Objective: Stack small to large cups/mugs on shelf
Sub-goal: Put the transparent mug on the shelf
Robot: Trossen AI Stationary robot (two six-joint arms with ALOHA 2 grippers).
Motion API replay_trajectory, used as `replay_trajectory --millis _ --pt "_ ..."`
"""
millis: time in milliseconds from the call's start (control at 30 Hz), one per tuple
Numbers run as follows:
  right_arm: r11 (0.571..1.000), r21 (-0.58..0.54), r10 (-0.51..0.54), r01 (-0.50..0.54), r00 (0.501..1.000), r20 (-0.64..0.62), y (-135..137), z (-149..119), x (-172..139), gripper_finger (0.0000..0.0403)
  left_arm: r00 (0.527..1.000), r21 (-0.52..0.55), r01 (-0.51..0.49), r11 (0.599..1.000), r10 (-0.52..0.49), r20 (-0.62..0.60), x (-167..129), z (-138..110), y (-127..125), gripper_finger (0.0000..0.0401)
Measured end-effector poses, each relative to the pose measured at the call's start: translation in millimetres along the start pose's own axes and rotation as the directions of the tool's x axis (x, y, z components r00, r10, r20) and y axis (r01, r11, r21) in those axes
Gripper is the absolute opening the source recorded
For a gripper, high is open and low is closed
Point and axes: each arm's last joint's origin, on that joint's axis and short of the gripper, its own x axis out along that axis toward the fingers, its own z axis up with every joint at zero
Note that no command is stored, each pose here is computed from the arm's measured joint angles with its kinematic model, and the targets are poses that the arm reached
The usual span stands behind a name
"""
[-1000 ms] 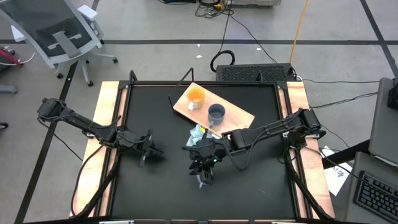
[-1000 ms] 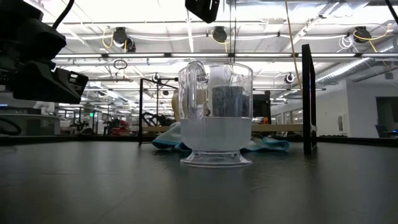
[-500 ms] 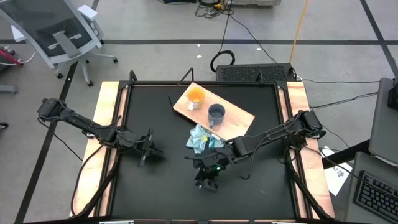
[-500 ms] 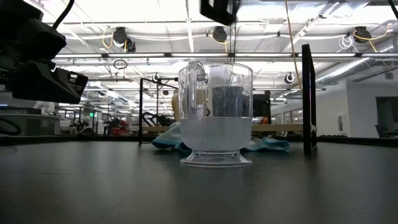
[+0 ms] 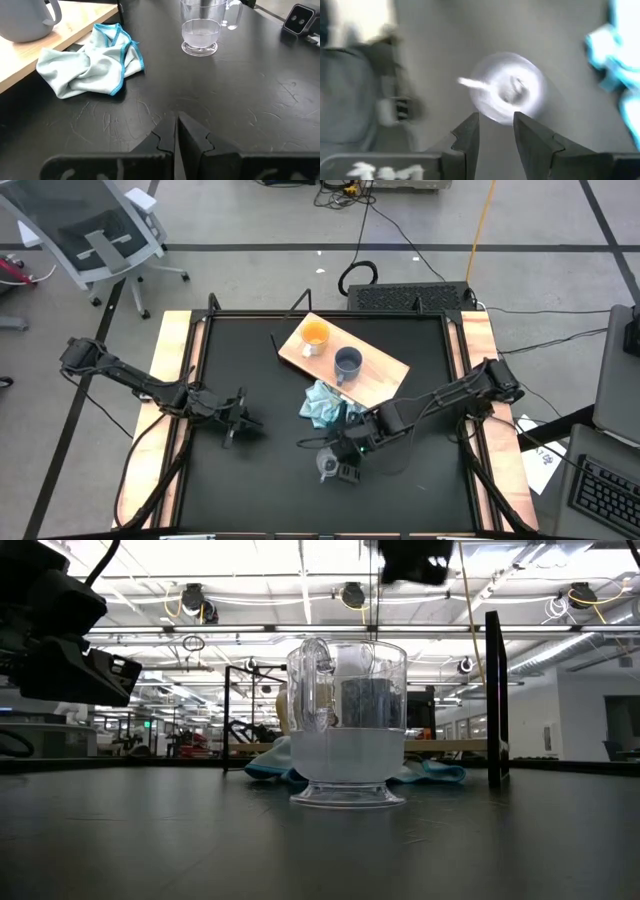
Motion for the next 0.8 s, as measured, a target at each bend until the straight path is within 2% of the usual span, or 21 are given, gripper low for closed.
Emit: replay_trajectory --millis 100,467,800 --pt "0.995 0.067 -0.067 0.071 0.996 -0.059 -14.5 0.2 -0.3 0.0110 1.000 -0.008 0.000 1.000 0.000 0.000 0.0 0.0 0.0 0.0021" --pt "0.996 -0.016 -0.088 0.088 0.994 -0.064 -27.6 7.8 2.4 0.0147 1.000 0.010 -0.007 1.000 0.007 -0.001 0.0 -0.1 0.2 0.0021" --pt "0.995 -0.028 -0.097 0.096 0.994 -0.052 -39.5 14.5 3.4 0.0256 1.000 0.016 -0.007 1.000 0.007 -0.002 0.0 -0.1 0.2 0.0021"
